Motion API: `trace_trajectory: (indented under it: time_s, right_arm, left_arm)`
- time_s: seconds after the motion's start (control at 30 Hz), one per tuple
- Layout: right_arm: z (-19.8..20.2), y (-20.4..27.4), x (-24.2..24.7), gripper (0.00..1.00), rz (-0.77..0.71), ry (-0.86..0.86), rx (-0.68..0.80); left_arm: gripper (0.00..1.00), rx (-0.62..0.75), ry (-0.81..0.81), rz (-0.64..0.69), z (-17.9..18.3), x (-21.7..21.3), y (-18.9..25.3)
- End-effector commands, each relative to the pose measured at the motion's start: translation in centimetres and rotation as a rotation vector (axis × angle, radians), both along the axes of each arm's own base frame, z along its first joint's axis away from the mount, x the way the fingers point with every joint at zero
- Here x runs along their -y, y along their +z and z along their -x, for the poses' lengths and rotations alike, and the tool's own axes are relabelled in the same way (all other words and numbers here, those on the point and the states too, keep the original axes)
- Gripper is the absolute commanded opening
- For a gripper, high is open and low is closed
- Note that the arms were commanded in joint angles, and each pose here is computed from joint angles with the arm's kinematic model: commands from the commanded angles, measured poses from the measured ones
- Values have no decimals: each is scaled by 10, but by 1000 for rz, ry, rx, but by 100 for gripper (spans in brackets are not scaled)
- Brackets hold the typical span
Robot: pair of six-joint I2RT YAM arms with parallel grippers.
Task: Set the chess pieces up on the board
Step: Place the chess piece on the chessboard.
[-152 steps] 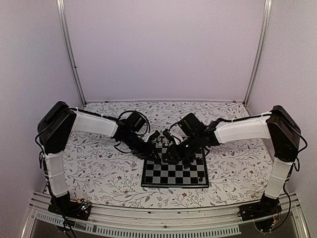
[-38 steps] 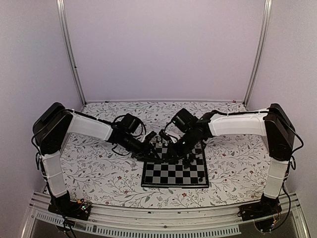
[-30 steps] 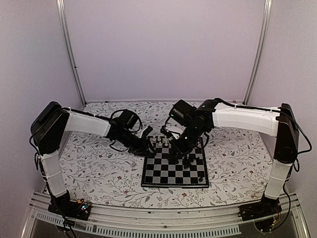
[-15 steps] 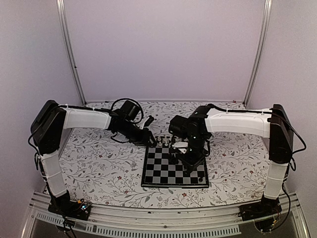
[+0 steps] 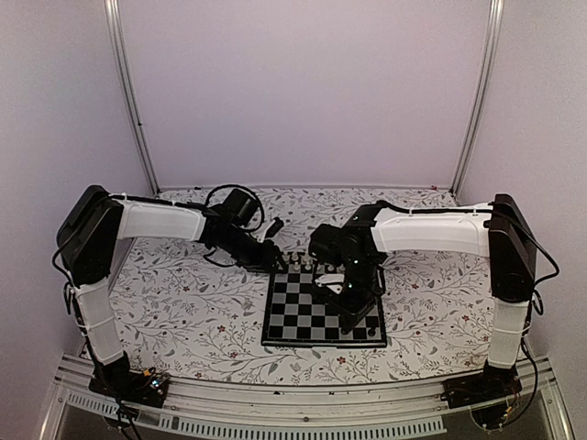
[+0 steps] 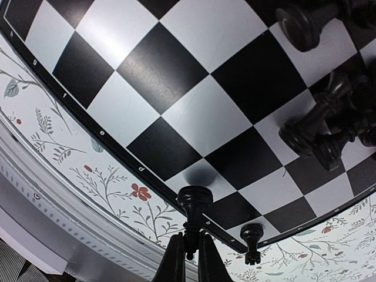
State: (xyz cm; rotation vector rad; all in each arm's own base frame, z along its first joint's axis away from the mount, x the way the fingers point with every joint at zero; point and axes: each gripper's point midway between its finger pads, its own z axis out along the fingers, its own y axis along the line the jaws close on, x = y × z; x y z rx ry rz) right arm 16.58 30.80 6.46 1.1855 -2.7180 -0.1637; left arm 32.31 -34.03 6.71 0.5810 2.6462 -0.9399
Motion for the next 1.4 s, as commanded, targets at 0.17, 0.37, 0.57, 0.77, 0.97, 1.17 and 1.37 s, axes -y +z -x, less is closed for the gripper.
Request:
trace_trajectory:
  time_s: [0.17, 0.37, 0.57, 0.77, 0.97, 1.17, 1.37]
  right_arm:
    - [10, -14, 2, 1, 46, 38, -30]
    - [6, -16, 1, 2, 68, 43, -5]
    - [5, -16, -3, 17, 68, 45, 11]
    - [5, -14, -7, 19, 56, 49, 22]
    - [2, -14, -8, 10, 60, 54, 45]
    - [0, -14, -10, 5, 55, 47, 64]
    - [-1, -16, -10, 8, 63, 40, 75]
  left_arm:
    - [38, -1, 23, 0, 7, -12, -1]
    - [38, -3, 29, 7, 8, -12, 1]
    - [38, -14, 38, 19, 11, -12, 1]
    - [38, -24, 45, 20, 16, -16, -2]
    - [37, -23, 48, 28, 17, -16, -1]
    - [37, -22, 47, 31, 18, -15, 0]
    - [37, -27, 43, 31, 20, -16, -2]
